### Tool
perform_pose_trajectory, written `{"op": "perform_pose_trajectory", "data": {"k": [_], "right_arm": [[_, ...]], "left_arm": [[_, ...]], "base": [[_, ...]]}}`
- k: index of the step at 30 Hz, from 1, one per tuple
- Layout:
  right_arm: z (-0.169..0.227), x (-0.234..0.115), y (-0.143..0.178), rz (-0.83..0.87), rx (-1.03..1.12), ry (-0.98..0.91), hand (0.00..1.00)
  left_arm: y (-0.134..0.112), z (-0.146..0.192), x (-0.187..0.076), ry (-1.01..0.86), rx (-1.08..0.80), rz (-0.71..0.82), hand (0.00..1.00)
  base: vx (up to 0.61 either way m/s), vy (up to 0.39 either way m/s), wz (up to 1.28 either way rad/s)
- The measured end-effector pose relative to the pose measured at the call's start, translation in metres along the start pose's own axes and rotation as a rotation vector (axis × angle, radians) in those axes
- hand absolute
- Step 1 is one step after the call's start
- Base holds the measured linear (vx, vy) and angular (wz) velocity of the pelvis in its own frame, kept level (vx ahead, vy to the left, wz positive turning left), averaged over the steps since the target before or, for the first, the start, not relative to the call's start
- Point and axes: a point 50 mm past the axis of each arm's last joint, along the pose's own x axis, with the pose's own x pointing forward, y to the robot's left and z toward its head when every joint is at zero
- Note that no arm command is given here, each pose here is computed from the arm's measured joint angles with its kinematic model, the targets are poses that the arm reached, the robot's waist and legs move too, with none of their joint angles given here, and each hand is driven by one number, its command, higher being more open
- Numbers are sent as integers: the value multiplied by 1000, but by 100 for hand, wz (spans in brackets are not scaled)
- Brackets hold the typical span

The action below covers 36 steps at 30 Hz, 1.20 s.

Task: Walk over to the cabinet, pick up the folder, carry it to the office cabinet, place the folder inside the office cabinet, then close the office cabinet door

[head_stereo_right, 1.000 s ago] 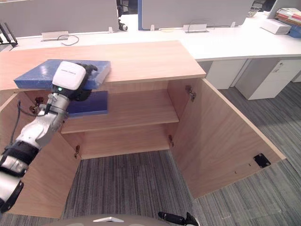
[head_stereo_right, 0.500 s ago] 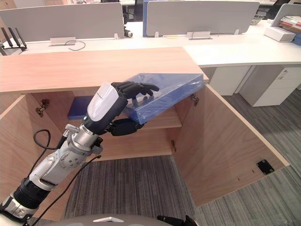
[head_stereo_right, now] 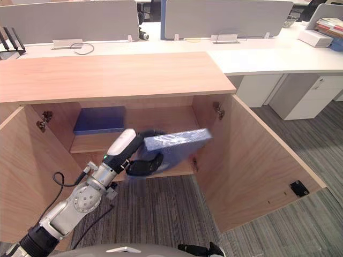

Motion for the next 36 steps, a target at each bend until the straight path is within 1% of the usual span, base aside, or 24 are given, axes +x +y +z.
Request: {"op": "perform_pose_trajectory", "data": {"k": [2, 11, 15, 17, 19, 22, 25, 26, 28, 31, 33, 36], "right_arm": [[0, 0, 0, 0, -3, 1, 100], [0, 0, 1, -2, -28, -3, 100], [4, 0, -1, -10, -49, -15, 100], [7, 1, -1, -7, -78, -28, 100], [13, 0, 1, 5, -65, -53, 100], [44, -4, 10, 40, -21, -199, 100], [104, -25, 19, 113, 137, -498, 100], [109, -27, 18, 118, 152, -525, 100], [139, -46, 15, 164, 266, -697, 100], [163, -62, 3, 185, 379, -828, 100], [171, -68, -6, 179, 432, -873, 100], [182, -78, -23, 150, 463, -949, 100]], "left_arm": [[-3, -4, -6, 35, -6, -10, 0], [-7, 3, -2, 14, -54, 9, 0], [-12, 7, -1, 12, -120, 3, 0], [-12, 8, 1, 14, -165, 11, 0], [-12, 8, 1, 23, -230, 26, 0], [-6, 10, 5, 21, -319, 76, 0], [6, 23, 14, -35, -418, 152, 0], [7, 24, 14, -42, -423, 160, 0], [18, 33, 17, -87, -505, 208, 0], [34, 37, 17, -133, -583, 271, 0], [42, 36, 17, -149, -618, 315, 0], [52, 31, 15, -150, -638, 346, 0]], "base": [[-7, -53, 2], [-49, -31, 0], [-59, -24, 1], [-54, -25, 4], [-38, -22, 3], [-23, -6, -16], [-34, 0, -15], [-36, 3, -4], [-54, -6, -1], [-44, -11, 1], [-24, -5, 0], [-33, -1, 2]]}}
